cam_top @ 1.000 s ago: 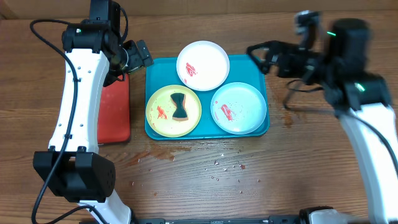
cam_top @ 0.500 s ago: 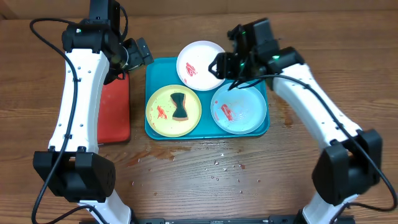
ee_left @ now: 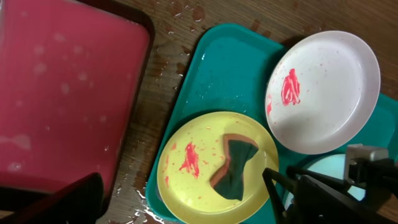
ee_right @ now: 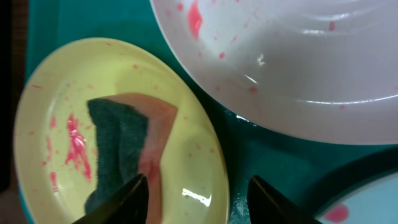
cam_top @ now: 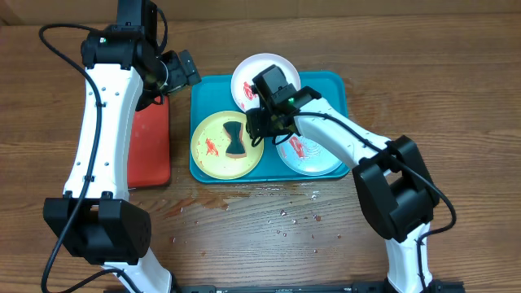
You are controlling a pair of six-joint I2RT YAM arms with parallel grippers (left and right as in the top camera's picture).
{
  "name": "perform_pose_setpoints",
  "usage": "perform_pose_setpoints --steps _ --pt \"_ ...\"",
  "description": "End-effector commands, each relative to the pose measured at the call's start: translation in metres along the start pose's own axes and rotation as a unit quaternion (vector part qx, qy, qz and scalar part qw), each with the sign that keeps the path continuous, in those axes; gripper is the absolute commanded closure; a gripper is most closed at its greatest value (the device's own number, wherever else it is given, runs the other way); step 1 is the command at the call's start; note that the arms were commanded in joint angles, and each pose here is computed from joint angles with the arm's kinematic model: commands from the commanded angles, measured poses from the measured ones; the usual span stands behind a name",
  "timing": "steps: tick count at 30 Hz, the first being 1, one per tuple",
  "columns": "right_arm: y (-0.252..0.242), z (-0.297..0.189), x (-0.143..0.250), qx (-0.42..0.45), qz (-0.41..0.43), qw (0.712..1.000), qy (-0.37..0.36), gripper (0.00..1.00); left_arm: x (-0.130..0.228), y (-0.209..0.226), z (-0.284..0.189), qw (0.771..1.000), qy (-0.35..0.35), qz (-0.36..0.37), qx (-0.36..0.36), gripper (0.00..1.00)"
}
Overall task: Clean dirty plates on tray and stack at the side
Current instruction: 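Reach the right gripper to the yellow plate rim and grip it, then scrub the yellow plate with the sponge in the left gripper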
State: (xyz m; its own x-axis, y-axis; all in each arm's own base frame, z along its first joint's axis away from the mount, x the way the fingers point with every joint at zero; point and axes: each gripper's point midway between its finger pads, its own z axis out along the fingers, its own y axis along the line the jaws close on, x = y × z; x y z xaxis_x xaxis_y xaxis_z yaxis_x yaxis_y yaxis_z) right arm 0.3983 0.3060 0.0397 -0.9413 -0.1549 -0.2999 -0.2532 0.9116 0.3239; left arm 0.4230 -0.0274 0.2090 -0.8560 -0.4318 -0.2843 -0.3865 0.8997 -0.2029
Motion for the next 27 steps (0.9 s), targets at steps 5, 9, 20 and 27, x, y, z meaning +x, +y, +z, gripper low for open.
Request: perform_pose_setpoints --steps 5,9,20,27 --pt "-0.004 0.007 -0.012 0.010 -0.002 1.000 -0.016 0.47 0.013 0.006 0.016 0.999 0.028 0.010 -0.012 0.20" --pt "-0.007 0.013 -0.009 0.013 -0.001 1.000 -0.010 0.50 0.024 0.012 0.029 0.999 0.049 0.009 -0.022 0.23" --pt "-0.016 0.031 0.000 0.022 0.004 1.000 0.007 0.64 0.058 0.003 0.066 0.994 0.104 0.011 0.017 0.53" --pt "-0.016 0.031 -0.001 0.021 0.004 1.000 0.006 0.79 0.091 -0.024 0.098 0.986 0.138 0.036 0.089 0.55"
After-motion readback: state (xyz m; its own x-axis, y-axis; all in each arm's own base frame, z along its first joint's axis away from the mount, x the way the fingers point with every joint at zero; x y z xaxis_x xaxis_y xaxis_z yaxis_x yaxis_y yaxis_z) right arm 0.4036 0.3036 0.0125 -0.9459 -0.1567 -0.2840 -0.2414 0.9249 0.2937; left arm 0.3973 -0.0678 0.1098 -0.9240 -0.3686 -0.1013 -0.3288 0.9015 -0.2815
